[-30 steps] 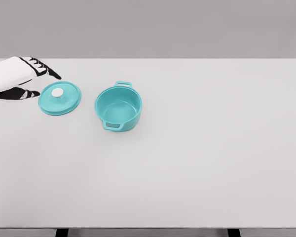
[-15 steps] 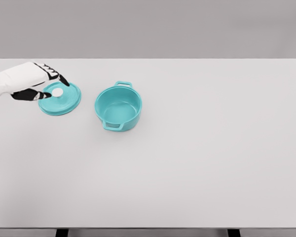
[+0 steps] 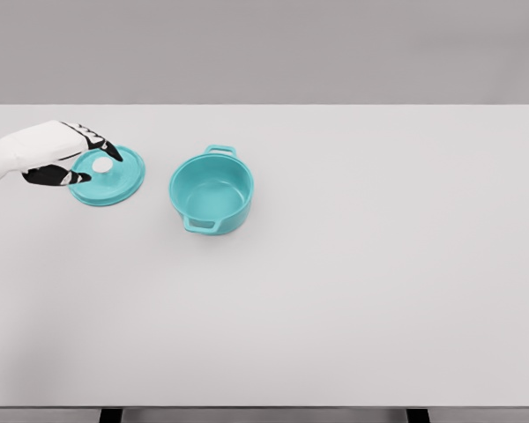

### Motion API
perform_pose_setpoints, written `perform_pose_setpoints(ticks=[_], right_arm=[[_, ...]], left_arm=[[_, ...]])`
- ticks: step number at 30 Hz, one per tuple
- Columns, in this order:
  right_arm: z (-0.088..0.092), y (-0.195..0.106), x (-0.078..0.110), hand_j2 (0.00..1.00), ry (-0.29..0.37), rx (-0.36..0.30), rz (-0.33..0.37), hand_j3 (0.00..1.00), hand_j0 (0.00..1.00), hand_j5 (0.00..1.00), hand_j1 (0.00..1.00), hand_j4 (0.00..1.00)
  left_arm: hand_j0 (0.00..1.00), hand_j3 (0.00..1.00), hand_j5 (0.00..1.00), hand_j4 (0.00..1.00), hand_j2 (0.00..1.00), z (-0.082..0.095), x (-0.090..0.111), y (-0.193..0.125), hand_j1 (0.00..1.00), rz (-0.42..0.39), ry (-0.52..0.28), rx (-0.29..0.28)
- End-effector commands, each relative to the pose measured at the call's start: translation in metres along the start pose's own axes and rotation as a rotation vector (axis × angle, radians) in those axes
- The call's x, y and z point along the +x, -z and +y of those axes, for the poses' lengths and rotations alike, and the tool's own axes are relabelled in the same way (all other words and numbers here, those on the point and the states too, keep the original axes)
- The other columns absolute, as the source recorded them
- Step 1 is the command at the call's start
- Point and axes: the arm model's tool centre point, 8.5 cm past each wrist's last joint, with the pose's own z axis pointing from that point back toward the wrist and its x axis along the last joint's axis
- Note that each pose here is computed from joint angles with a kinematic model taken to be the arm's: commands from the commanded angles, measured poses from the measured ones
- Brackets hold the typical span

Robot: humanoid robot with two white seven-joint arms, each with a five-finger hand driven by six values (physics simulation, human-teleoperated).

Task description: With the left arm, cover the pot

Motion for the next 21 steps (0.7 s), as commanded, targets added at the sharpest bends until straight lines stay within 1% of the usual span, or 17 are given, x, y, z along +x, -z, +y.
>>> perform_pose_setpoints(ticks=[1, 3, 8, 9, 11, 21], right_arm=[[0.000, 0.000, 0.000, 1.00, 0.000, 0.000, 0.001, 1.00, 1.00, 1.00, 1.00, 1.00], [0.000, 0.000, 0.000, 1.00, 0.000, 0.000, -0.001, 1.00, 1.00, 1.00, 1.00, 1.00], [0.000, 0.000, 0.000, 1.00, 0.000, 0.000, -0.001, 1.00, 1.00, 1.00, 1.00, 1.00], [0.000, 0.000, 0.000, 1.00, 0.000, 0.000, 0.001, 1.00, 1.00, 1.00, 1.00, 1.00], [0.000, 0.000, 0.000, 1.00, 0.000, 0.000, -0.001, 1.00, 1.00, 1.00, 1.00, 1.00], [0.000, 0.000, 0.000, 1.00, 0.000, 0.000, 0.001, 1.00, 1.00, 1.00, 1.00, 1.00]], left_arm=[[0.69, 0.69, 0.69, 0.69, 0.69, -0.002, 0.001, 0.004, 0.69, -0.004, -0.013, 0.006], [0.69, 0.69, 0.69, 0.69, 0.69, 0.000, -0.001, 0.006, 0.69, 0.000, -0.019, 0.011], [0.69, 0.69, 0.69, 0.69, 0.69, -0.004, -0.007, 0.006, 0.69, 0.014, -0.035, 0.006], [0.69, 0.69, 0.69, 0.69, 0.69, -0.006, -0.006, 0.009, 0.69, 0.015, -0.039, 0.004], [0.69, 0.69, 0.69, 0.69, 0.69, -0.005, -0.009, 0.013, 0.69, 0.027, -0.032, 0.001], [0.69, 0.69, 0.69, 0.69, 0.69, -0.015, -0.019, 0.017, 0.69, 0.060, -0.051, -0.023]])
